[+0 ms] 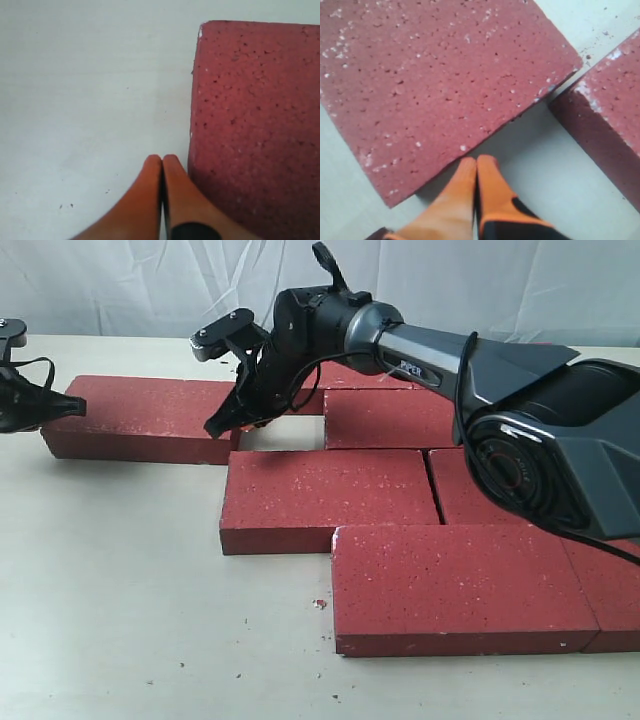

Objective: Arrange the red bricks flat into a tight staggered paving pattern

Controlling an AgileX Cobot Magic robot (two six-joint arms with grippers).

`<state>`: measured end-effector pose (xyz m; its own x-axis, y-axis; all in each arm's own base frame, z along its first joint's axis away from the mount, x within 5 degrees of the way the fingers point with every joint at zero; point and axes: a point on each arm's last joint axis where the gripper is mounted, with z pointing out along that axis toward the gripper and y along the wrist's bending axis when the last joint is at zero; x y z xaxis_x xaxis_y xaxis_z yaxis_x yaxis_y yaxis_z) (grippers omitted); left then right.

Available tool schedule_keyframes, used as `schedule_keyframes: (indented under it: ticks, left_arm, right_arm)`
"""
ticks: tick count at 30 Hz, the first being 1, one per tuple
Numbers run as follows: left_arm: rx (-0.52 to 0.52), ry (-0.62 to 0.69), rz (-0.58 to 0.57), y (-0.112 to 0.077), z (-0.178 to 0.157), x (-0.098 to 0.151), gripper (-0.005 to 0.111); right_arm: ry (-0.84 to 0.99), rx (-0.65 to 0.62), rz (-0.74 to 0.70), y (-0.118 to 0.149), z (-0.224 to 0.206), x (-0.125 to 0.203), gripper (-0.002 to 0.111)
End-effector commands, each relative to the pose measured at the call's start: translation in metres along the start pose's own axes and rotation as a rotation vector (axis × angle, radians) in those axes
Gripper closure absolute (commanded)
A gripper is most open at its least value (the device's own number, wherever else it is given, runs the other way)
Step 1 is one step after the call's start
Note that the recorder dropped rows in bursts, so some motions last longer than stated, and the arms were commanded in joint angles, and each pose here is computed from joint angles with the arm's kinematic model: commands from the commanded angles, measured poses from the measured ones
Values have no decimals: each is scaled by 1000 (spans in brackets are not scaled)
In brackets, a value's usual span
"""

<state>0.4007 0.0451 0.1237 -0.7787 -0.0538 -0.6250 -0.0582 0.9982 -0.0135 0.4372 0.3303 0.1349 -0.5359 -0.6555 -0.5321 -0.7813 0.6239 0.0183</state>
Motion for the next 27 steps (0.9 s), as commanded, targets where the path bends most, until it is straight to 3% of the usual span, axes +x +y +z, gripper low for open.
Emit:
schedule_keyframes:
  ticks: [1,14,23,26,27]
  left_arm:
    - [12,7,-3,-3,0,-1,107]
    - [60,45,48,-8,-19,-6,107]
    - [87,112,51,-10,-12,4,107]
    - [77,113,103,-8,-14,3,107]
    - [64,88,70,-6,-15,0,107]
  right_arm:
    - [-27,-7,14,0,-6,-4,109]
    - [19,-5,-11,0,-21,-6,109]
    - [112,23,-52,-3,-20,3,109]
    - [111,18,-49,-2,-20,3,109]
    - [93,34,-56,-3,-20,1,109]
